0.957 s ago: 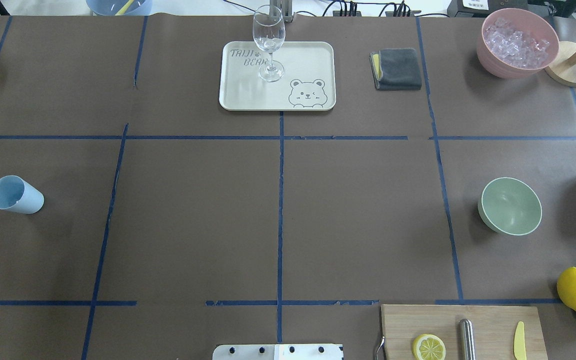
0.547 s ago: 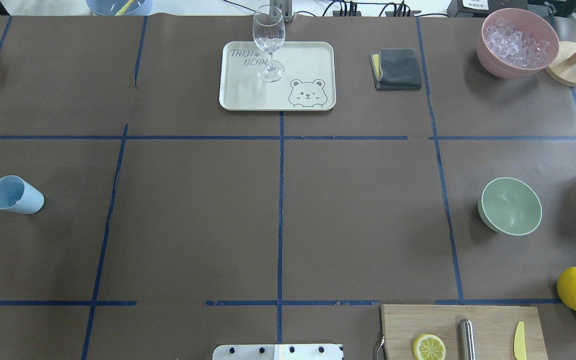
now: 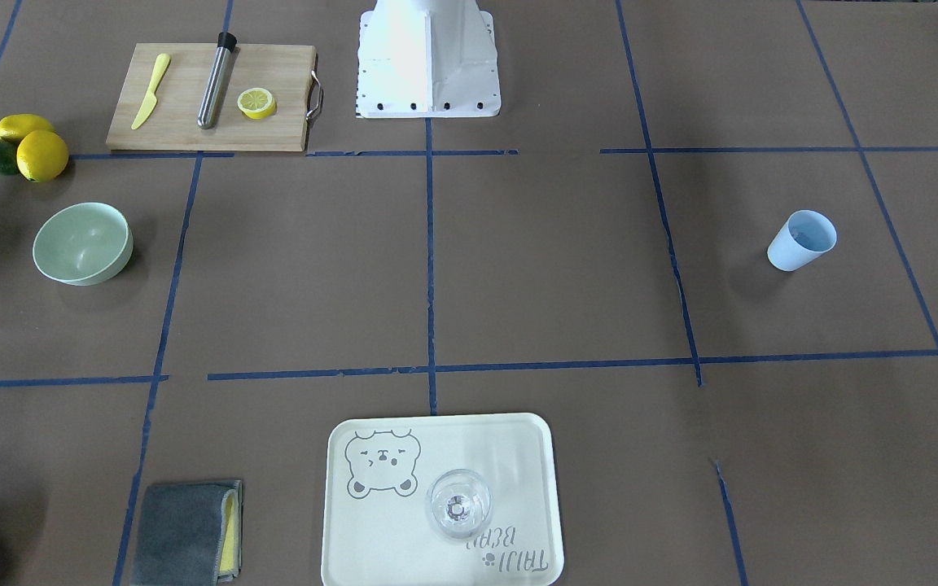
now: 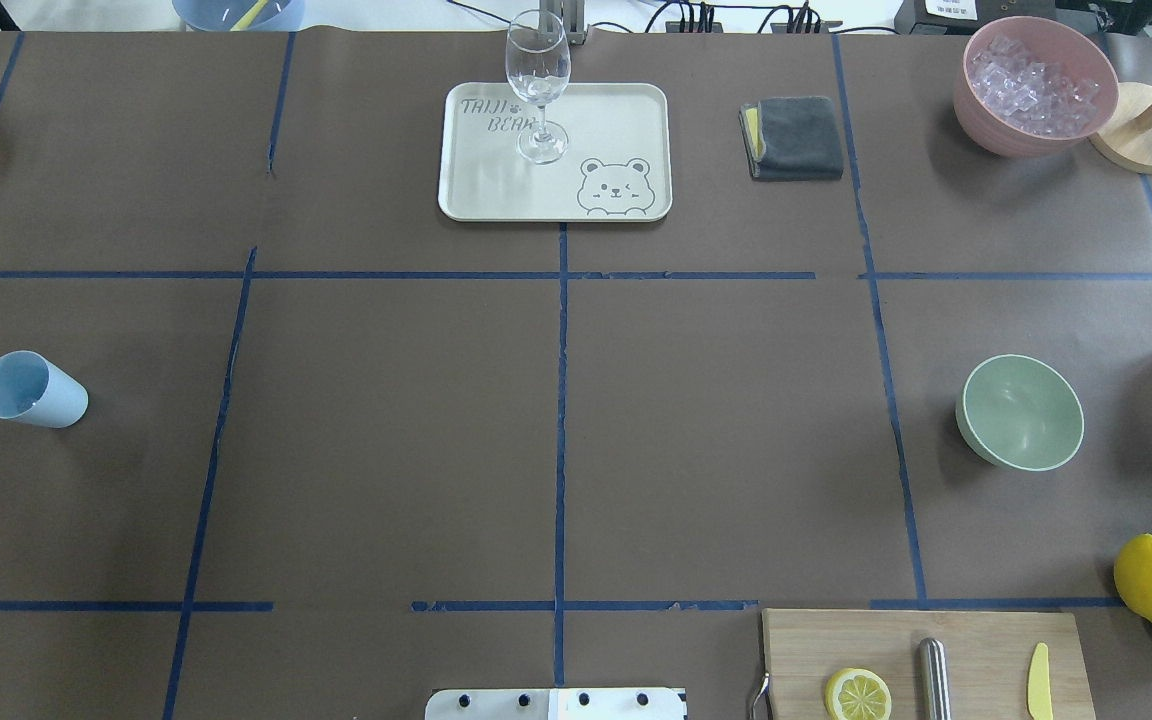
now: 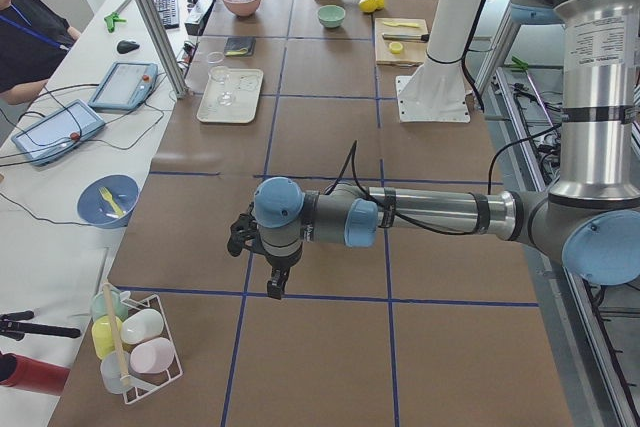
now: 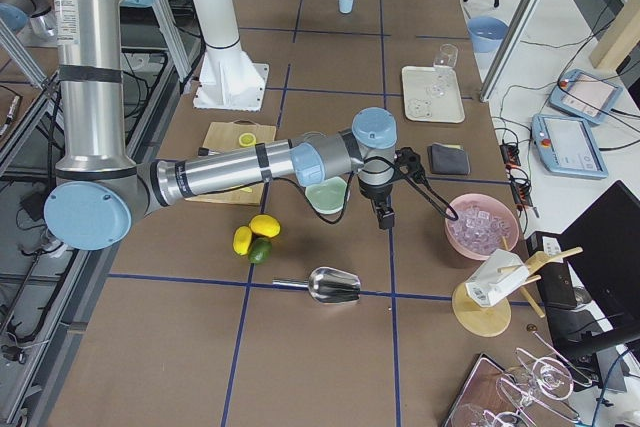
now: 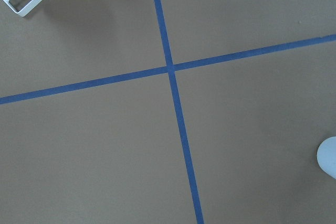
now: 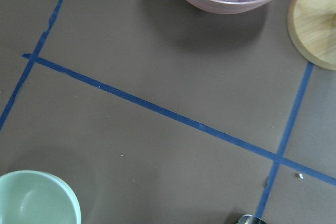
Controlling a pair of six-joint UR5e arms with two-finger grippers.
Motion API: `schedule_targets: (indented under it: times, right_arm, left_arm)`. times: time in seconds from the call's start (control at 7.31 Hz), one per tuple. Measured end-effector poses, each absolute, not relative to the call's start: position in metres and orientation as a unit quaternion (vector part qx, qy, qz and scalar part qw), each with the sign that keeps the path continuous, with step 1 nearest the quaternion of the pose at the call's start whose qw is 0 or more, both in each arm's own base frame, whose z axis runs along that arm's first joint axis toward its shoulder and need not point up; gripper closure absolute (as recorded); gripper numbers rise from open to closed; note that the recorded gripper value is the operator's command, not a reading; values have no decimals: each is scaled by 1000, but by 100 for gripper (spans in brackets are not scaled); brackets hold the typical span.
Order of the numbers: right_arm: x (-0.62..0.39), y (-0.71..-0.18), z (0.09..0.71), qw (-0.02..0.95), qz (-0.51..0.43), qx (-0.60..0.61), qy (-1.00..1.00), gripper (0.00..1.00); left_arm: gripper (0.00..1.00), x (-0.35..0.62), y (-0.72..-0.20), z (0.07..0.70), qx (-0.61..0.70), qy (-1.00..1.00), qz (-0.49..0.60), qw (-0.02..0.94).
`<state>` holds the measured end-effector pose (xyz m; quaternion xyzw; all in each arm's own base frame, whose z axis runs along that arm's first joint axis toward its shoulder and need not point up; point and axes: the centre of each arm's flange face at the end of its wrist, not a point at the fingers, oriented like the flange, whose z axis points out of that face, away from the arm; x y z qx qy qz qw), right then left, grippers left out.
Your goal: Pour ice into bowl
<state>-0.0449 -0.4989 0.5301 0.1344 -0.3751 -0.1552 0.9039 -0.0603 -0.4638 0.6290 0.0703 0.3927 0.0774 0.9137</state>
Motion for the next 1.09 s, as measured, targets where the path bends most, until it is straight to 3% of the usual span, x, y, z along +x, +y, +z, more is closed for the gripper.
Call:
schedule_targets:
  times: [0.55,0.68,0.82,0.96,1.09]
  right_arm:
    - [-156,-455,544,891,-141,112,-417,5]
    - [-184,-445,557,888,-136,119,-422,10]
    - [-203,-438,571,885,-134,129,-426,43]
    - [-212,-433,581,882,-135,136,-430,95]
    - [-215,-431,585,880,-136,138,-433,100]
  left_arm:
    - [0,-61,-464,626,73,392,79,913]
    - [0,-61,-464,626,74,393,79,913]
    - [0,-60,-464,625,74,393,79,913]
    - [0,-60,-464,625,74,393,79,913]
    - [0,-60,-464,625,74,393,79,913]
